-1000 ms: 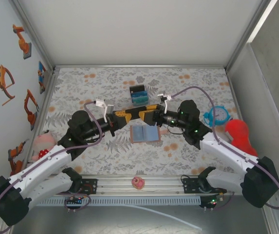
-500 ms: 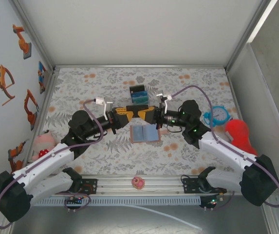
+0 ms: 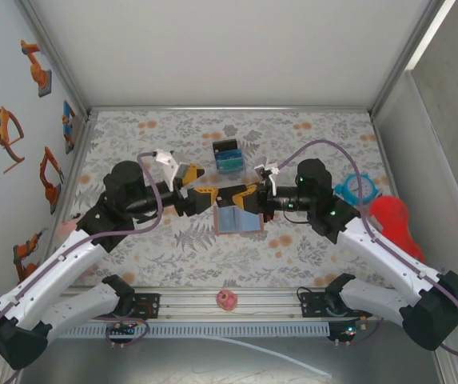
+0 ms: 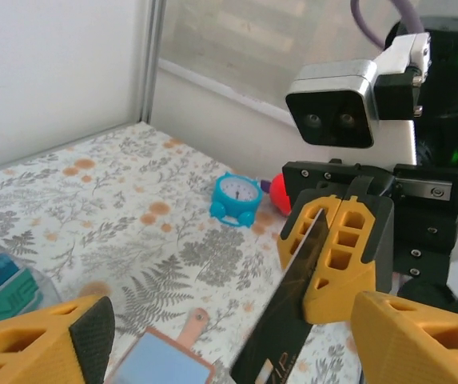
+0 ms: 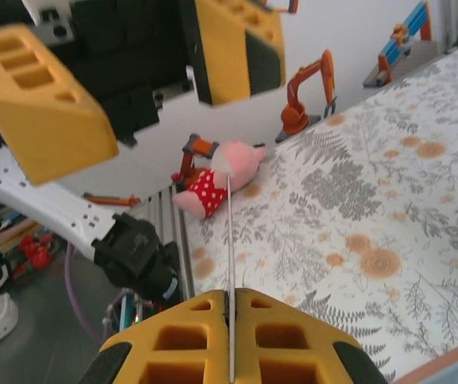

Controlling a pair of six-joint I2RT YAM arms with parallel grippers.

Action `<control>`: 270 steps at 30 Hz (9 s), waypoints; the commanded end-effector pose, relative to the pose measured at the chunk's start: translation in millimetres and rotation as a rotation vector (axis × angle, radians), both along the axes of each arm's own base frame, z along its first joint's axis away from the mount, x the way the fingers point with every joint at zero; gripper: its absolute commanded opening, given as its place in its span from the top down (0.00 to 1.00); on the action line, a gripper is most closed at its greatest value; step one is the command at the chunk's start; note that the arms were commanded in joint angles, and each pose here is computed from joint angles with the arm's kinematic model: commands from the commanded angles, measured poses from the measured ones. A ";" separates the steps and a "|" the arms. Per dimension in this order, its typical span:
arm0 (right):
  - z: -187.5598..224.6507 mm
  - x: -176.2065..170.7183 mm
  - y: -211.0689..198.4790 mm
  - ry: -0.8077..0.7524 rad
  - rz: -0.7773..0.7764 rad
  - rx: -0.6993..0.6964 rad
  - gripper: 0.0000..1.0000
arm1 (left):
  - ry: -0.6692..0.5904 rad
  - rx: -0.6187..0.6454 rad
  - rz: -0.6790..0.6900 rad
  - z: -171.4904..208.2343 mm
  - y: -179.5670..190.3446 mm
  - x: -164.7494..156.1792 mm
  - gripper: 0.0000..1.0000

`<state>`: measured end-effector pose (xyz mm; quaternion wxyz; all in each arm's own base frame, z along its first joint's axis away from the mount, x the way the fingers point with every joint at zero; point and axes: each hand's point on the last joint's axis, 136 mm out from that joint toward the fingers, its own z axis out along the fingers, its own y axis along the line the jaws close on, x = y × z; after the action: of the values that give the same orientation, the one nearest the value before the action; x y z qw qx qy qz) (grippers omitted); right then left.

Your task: Take the credit cards out of the card holder

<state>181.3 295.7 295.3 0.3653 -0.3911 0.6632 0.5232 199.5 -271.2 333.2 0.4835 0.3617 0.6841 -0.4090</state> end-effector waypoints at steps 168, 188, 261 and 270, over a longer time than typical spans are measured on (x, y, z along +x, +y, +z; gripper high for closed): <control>-163.6 62.1 1.8 0.242 -0.644 -0.816 0.48 | 0.166 0.084 0.834 -106.5 127.2 137.8 0.03; -251.5 57.5 41.1 0.239 -0.527 -1.117 0.46 | 0.309 0.109 1.020 -171.4 164.6 115.7 0.03; -245.2 54.5 26.7 0.366 -0.490 -0.957 0.72 | 0.216 0.139 0.963 -151.3 144.9 113.4 0.03; -239.7 62.7 6.9 0.330 -0.586 -0.999 0.70 | 0.201 0.182 0.951 -152.4 136.6 113.1 0.03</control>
<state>239.8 316.4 45.0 0.1420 -0.2476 0.9529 0.1023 307.3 -132.1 165.6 0.4984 0.0024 0.8583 -0.1222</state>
